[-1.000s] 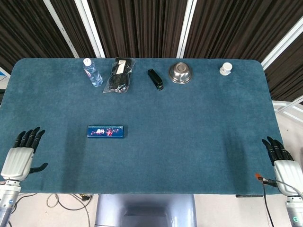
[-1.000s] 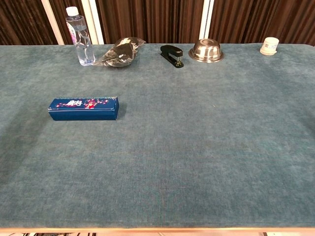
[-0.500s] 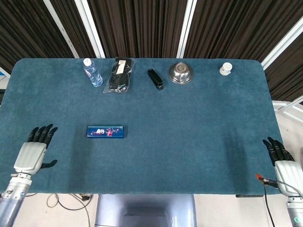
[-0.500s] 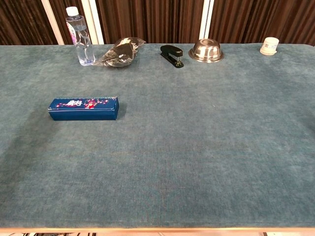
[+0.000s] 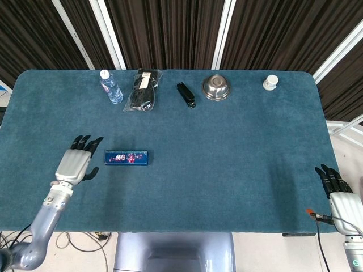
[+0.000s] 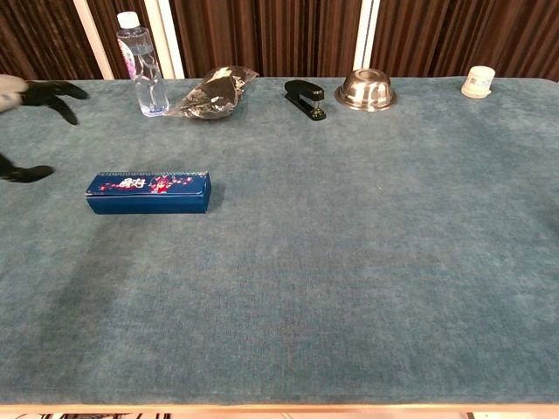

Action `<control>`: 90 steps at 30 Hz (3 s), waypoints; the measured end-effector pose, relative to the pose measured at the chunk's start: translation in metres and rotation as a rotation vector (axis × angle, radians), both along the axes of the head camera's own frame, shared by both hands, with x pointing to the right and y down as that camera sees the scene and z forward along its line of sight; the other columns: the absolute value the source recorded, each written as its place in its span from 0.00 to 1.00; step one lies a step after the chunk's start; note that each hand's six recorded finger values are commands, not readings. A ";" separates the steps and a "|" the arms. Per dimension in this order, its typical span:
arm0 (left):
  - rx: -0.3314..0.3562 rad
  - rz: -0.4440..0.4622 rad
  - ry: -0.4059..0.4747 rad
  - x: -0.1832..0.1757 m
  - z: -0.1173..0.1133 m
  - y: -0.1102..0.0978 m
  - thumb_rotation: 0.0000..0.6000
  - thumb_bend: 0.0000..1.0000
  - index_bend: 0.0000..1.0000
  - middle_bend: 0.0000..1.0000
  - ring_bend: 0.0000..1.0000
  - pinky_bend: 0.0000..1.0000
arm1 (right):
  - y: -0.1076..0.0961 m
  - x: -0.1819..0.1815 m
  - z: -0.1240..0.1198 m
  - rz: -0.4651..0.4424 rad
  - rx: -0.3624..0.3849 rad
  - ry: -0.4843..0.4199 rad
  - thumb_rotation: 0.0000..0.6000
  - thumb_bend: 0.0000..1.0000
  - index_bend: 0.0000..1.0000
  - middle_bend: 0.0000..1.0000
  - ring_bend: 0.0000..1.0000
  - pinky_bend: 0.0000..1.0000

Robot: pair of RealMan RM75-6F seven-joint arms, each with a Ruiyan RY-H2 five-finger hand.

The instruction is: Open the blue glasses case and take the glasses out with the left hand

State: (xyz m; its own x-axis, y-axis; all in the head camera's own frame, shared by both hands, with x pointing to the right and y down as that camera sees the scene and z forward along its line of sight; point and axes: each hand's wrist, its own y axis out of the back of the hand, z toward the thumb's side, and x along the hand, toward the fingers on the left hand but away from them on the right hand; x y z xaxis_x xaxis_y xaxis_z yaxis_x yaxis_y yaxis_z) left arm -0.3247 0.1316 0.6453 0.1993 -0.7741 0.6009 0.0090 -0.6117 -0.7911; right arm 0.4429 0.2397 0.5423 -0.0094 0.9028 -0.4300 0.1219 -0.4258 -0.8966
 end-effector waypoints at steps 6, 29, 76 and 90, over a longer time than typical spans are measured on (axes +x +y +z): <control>-0.045 0.021 -0.014 0.026 0.020 -0.009 1.00 0.37 0.00 0.23 0.00 0.01 | 0.000 0.000 0.000 0.003 -0.002 -0.003 1.00 0.07 0.00 0.00 0.00 0.21; -0.102 0.064 -0.049 0.069 0.053 -0.010 1.00 0.43 0.01 0.25 0.00 0.01 | -0.001 0.001 0.001 0.009 -0.007 -0.007 1.00 0.07 0.00 0.00 0.00 0.21; -0.123 0.054 -0.059 0.074 0.062 -0.007 1.00 0.44 0.04 0.29 0.00 0.02 | -0.001 0.001 0.001 0.010 -0.007 -0.010 1.00 0.08 0.00 0.00 0.00 0.21; -0.124 0.058 -0.063 0.074 0.063 -0.006 1.00 0.45 0.05 0.29 0.00 0.02 | -0.001 0.001 0.001 0.011 -0.006 -0.009 1.00 0.08 0.00 0.00 0.00 0.21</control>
